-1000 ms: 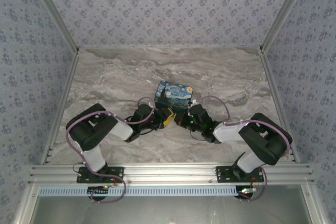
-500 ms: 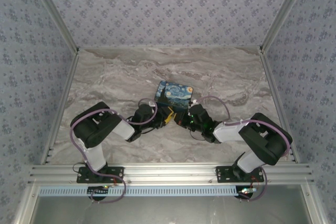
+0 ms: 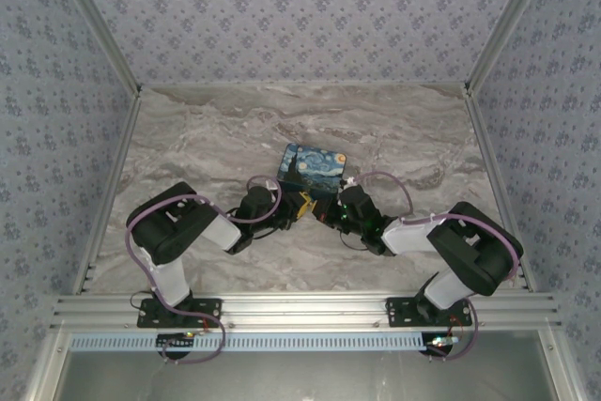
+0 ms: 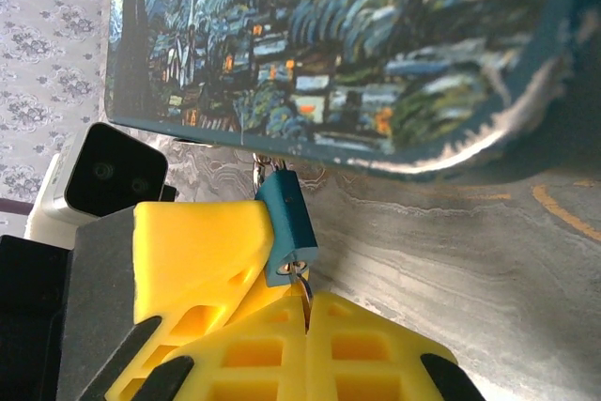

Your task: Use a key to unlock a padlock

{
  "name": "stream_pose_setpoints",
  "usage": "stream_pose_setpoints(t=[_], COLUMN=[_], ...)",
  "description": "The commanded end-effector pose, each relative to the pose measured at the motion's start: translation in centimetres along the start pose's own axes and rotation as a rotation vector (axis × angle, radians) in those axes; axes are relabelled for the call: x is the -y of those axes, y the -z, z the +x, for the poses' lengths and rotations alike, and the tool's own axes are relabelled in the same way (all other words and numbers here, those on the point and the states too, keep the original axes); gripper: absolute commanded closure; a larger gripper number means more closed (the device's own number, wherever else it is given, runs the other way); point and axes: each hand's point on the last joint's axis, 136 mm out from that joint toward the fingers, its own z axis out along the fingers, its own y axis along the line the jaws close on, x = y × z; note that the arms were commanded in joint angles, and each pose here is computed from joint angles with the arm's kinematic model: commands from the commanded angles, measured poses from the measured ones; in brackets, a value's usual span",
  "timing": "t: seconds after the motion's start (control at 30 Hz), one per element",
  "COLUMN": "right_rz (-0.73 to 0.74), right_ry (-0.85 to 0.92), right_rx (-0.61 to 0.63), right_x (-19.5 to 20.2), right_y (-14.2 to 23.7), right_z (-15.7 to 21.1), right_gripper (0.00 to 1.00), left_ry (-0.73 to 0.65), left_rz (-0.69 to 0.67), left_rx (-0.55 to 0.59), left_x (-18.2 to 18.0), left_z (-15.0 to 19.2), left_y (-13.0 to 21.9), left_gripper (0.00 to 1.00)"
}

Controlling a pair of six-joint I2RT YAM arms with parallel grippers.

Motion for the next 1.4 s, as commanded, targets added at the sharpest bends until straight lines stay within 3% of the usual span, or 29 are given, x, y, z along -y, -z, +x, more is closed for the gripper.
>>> stream_pose_setpoints(t=[0.0,0.37,0.57,0.83,1.2,1.37], right_rz=[-0.058,-0.011,0.113,0.213,0.45,0.486], right_ry=[0.005,0.082,0.255,0.847,1.71,1.94], right_rx=[-0.001,0.022,0.022,0.041,0.022,0.027], right_x=[-1.9,-1.0,1.0,-1.0,-2.6,-1.3], right_y=[0.2,1.3,3.4,6.5,7.1,6.1], right_z=[-0.2,-0.8,-1.4,-2.9,-2.2,-1.6], right_gripper=[0.98,0.68,0.52,0.35,0.31,0.3], left_ry=[-0.031,-0.047,-0.056,-0.051,-0.035,-0.03], left_rz=[0.027,0.025,0.022,0.017,0.019,0.02], left_rx=[0.014,0.021,0.021,0.016,0.01,0.008], left_x=[1.4,1.9,2.5,2.9,3.1,3.2], left_z=[0.0,-0.1,-0.1,-0.1,-0.2,-0.1], left_y=[-0.1,0.0,0.2,0.4,0.5,0.6], left_gripper=[0.88,0.89,0.89,0.89,0.89,0.89])
